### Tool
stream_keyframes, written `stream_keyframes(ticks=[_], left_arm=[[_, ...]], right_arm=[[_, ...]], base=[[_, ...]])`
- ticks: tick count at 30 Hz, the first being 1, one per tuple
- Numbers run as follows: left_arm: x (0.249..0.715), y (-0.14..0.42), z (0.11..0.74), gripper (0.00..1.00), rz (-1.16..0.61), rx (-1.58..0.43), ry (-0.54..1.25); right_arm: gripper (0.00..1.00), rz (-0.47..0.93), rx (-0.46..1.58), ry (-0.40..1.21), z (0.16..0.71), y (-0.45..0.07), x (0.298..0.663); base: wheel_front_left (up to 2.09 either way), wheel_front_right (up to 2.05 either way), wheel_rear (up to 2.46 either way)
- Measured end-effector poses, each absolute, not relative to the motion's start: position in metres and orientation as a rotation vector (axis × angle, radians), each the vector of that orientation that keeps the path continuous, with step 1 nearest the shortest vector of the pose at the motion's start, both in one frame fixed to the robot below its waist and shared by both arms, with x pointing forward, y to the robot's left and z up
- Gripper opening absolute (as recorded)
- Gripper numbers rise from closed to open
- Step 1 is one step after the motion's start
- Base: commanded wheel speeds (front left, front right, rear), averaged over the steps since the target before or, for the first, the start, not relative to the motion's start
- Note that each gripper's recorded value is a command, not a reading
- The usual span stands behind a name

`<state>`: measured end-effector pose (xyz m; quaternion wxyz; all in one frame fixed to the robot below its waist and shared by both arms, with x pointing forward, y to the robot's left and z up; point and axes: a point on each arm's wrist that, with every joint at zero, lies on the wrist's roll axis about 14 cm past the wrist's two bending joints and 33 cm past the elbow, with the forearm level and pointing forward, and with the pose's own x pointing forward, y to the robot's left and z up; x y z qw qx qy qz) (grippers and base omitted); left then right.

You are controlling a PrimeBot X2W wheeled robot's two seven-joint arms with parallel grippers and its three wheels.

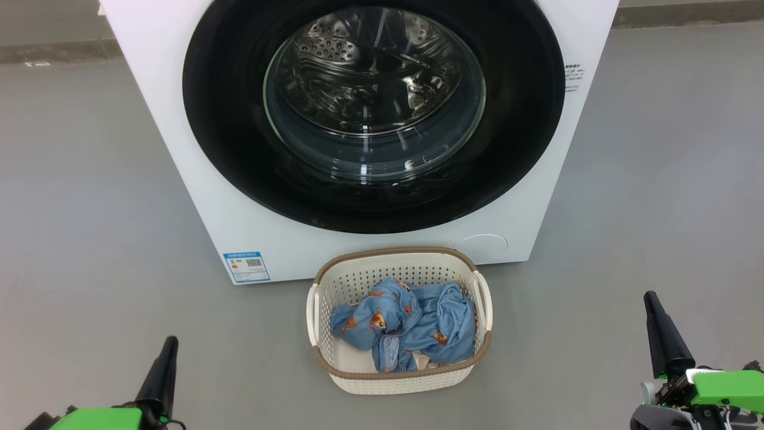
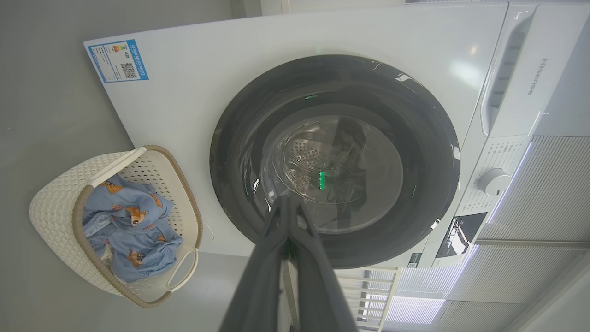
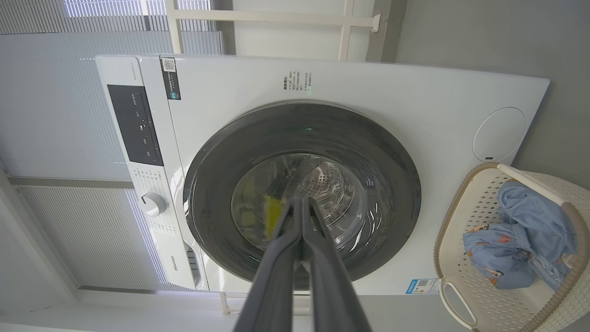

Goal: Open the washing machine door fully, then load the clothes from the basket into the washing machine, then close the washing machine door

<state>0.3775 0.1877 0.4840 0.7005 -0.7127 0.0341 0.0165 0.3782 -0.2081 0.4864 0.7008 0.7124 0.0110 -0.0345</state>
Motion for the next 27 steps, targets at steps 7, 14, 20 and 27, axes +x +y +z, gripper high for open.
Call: stream_keyframes(ticks=[7, 14, 20, 27], left_arm=[[0.377, 0.187, 0.484, 0.00, 0.037, -1.590, 0.075], [0.377, 0.188, 0.484, 0.00, 0.038, -1.590, 0.074], [0.377, 0.188, 0.484, 0.00, 0.039, -1.590, 0.073], [0.354, 0.177, 0.440, 1.00, 0.143, -1.623, 0.183]], right_arm=[[0.00, -0.077, 1.587, 0.024, 0.486, -0.208, 0.378], [0.00, -0.078, 1.589, 0.024, 0.486, -0.208, 0.378], [0.00, -0.078, 1.592, 0.024, 0.486, -0.207, 0.378], [1.00, -0.192, 1.615, 0.129, 0.441, -0.202, 0.356]], base=[[0.00, 0.00, 0.00], [0.00, 0.00, 0.00], [0.00, 0.00, 0.00], [0.00, 0.00, 0.00]])
